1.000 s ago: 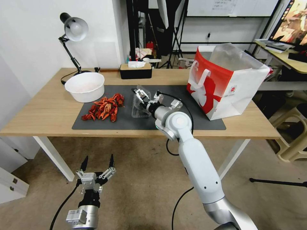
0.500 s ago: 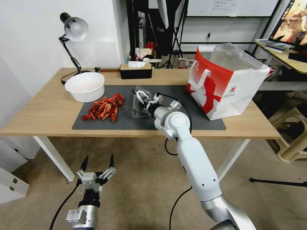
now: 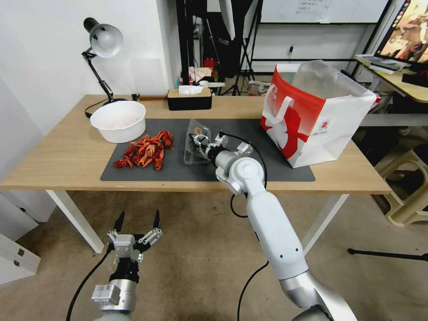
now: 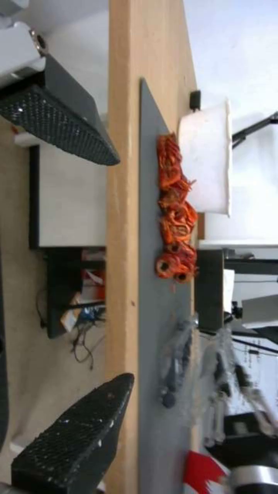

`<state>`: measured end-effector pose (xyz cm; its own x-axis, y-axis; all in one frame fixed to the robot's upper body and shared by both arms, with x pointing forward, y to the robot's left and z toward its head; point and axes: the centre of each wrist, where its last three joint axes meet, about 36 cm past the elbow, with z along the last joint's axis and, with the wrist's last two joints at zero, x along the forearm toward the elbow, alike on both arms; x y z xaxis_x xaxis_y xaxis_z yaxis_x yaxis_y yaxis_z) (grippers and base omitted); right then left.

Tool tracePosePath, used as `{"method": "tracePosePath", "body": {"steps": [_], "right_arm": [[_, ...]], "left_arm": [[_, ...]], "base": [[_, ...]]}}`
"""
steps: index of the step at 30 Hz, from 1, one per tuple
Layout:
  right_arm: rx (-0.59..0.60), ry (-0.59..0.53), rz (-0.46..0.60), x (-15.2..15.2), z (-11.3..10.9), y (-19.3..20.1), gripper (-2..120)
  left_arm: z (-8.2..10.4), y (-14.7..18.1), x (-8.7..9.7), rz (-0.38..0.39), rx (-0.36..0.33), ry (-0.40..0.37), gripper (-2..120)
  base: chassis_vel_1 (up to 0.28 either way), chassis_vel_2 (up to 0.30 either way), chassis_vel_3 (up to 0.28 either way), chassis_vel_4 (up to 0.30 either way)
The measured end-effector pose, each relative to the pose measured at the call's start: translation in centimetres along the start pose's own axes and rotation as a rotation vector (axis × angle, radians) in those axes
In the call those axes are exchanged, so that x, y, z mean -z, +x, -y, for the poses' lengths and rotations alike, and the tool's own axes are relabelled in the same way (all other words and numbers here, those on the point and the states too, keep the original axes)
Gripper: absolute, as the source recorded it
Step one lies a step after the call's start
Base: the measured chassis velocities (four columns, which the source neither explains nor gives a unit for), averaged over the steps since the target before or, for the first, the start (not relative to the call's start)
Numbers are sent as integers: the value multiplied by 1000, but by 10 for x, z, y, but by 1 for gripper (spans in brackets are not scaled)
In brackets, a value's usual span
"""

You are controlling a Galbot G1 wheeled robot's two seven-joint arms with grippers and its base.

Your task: Close the takeout container lid, then place the container into the takeout bag.

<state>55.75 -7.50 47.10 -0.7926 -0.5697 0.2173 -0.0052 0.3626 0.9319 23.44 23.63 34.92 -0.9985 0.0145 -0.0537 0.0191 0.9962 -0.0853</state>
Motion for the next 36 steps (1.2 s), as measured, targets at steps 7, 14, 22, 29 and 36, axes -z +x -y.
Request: {"method": "tracePosePath", "body": {"steps": [7, 14, 22, 29, 36], "right_arm": [[-10, 10, -1, -1, 4, 0, 0], [-43, 23, -12, -1, 5, 0, 0], [-67, 35, -20, -2, 3, 1, 0], [-75, 40, -21, -1, 1, 2, 0], [-88, 57, -48, -2, 1, 3, 0]], "left_arm": [[-5, -19, 16, 9, -64, 47, 100], [-15, -54, 47, 15, -165, 140, 100], [-13, -105, 123, -122, -220, 417, 100], [-11, -131, 162, -252, -247, 574, 100], [-12, -170, 197, -371, -282, 769, 100]], "base": [[0, 0, 0, 0], [0, 0, 0, 0], [0, 0, 0, 0], [0, 0, 0, 0], [0, 0, 0, 0]]}}
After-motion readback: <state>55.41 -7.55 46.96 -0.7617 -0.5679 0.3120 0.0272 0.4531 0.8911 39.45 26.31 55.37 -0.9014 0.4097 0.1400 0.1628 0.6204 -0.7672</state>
